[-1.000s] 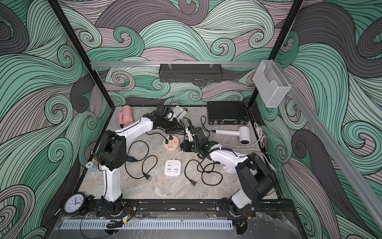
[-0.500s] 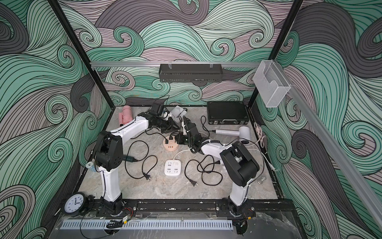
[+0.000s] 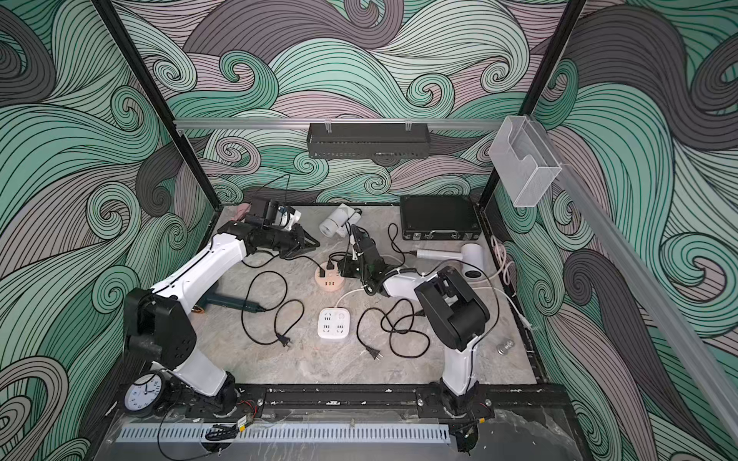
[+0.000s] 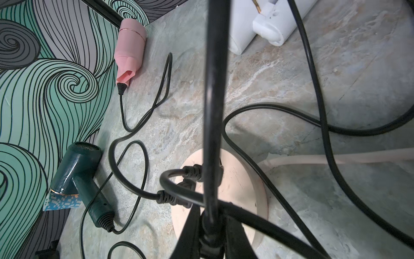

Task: Charge the blow dryers
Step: Insert the plug into the socket.

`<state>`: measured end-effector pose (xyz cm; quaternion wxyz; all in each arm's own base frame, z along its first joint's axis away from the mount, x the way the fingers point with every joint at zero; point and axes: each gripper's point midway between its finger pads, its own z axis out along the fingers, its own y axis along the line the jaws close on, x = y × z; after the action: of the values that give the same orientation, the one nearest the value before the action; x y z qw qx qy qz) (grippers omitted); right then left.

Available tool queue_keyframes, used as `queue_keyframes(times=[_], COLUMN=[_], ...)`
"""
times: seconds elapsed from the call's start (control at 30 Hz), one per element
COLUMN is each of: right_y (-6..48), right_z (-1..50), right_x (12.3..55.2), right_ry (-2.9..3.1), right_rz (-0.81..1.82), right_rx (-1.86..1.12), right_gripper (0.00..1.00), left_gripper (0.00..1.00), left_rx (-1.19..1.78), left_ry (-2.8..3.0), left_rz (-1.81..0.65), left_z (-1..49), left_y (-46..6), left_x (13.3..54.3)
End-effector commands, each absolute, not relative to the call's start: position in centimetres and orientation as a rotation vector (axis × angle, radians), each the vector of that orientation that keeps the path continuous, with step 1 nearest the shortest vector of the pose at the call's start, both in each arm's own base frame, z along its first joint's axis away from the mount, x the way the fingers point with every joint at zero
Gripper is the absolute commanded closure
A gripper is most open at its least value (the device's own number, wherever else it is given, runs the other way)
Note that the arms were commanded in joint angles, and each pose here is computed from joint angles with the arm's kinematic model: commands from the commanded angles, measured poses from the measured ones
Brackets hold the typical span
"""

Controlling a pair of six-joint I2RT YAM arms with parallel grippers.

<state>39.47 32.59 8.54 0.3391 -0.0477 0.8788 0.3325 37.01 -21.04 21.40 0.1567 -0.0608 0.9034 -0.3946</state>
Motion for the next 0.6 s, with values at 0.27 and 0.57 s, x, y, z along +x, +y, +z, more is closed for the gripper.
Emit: queue_keyframes(times=[0.27, 0.57], right_y=[33.3, 32.5], right_z=[7.8, 6.3], right_x=[40.3, 39.8], right_ry=[2.178, 2.224], right_rz=[0.754, 0.668], right_rx=[-0.174, -0.169], right_gripper=[0.96, 0.97], left_gripper=[0.76, 0.76], left_rx=[-0.225, -0.254], left_ry=[2.576, 2.551], left_rz=[-0.993, -1.005], left_z=[22.2, 22.0], left_y=[-16.8, -15.6], left_x=[34.3, 33.6])
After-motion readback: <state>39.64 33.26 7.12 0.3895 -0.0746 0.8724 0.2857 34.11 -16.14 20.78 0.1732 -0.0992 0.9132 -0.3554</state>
